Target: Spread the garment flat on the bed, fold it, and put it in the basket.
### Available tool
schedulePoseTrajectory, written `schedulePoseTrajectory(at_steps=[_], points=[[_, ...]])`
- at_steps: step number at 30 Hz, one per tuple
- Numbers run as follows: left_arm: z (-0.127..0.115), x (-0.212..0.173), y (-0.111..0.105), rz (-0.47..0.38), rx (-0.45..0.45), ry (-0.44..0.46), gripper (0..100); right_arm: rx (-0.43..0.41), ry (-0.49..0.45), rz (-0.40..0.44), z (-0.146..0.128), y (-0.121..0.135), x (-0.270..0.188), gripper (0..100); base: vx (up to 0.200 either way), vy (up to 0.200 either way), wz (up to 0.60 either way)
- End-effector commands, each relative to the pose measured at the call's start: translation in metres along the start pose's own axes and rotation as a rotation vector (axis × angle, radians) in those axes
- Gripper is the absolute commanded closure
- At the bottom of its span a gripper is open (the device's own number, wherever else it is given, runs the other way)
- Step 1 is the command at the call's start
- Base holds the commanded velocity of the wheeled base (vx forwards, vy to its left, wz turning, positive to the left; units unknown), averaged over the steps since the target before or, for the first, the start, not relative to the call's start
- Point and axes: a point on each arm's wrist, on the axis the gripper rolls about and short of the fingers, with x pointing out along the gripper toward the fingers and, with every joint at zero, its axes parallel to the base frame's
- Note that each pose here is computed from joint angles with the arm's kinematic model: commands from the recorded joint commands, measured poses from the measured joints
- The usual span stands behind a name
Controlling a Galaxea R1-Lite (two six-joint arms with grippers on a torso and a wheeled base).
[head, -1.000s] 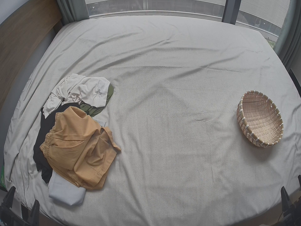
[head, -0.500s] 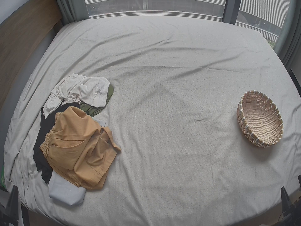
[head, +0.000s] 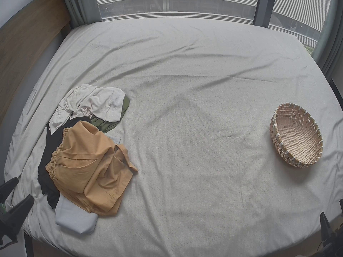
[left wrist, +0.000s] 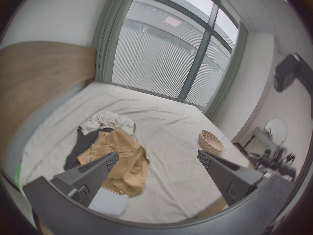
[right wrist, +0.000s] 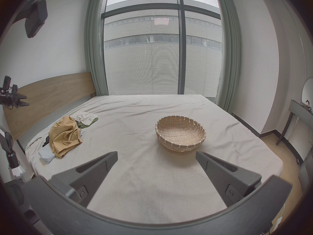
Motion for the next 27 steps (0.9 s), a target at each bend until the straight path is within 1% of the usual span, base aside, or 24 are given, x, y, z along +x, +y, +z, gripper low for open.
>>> schedulePoseTrajectory(at_steps=[1,2,4,5,7,8,10,12,15,18,21,27], points=[[0.006,0.018,-0.002,-0.062,-0.080,0.093,0,0.001,0.012,0.000,-0.005,0.000,0.001,0,0.000,0.000,0.00],[0.005,0.024,-0.001,-0.071,-0.148,0.131,0,0.001,0.012,0.000,-0.005,0.000,0.001,0,0.000,0.000,0.00],[0.002,0.033,0.000,-0.055,-0.254,0.178,0,0.001,0.012,0.000,-0.005,0.000,0.001,0,0.000,0.000,0.00],[0.001,0.037,0.001,-0.047,-0.293,0.195,0,-0.001,0.012,0.000,-0.005,0.000,0.001,0,0.000,0.000,0.00],[-0.002,0.042,0.002,-0.039,-0.327,0.214,0,-0.001,0.012,0.000,-0.005,0.000,0.001,0,0.000,0.000,0.00],[-0.002,0.042,0.002,-0.039,-0.327,0.214,0,-0.001,0.012,0.000,-0.005,0.000,0.001,0,0.000,0.000,0.00],[-0.010,0.056,0.006,-0.043,-0.353,0.257,0,-0.001,0.012,0.000,-0.005,0.000,0.001,0,0.000,0.000,0.00],[-0.013,0.064,0.008,-0.047,-0.374,0.266,0,-0.001,0.012,0.000,-0.005,0.000,0.001,0,0.000,0.000,0.00],[-0.021,0.081,0.014,-0.023,-0.405,0.292,0,-0.001,0.012,0.000,-0.005,0.000,0.001,0,0.000,0.000,0.00],[-0.026,0.090,0.018,-0.005,-0.414,0.308,0,-0.001,0.012,0.000,-0.005,0.000,0.001,0,0.000,0.000,0.00],[-0.034,0.098,0.024,0.015,-0.432,0.345,0,-0.001,0.012,0.000,-0.005,0.000,0.001,0,0.000,0.000,0.00],[-0.038,0.110,0.036,0.040,-0.470,0.377,0,-0.001,0.012,0.000,-0.005,0.000,0.001,0,0.000,0.000,0.00]])
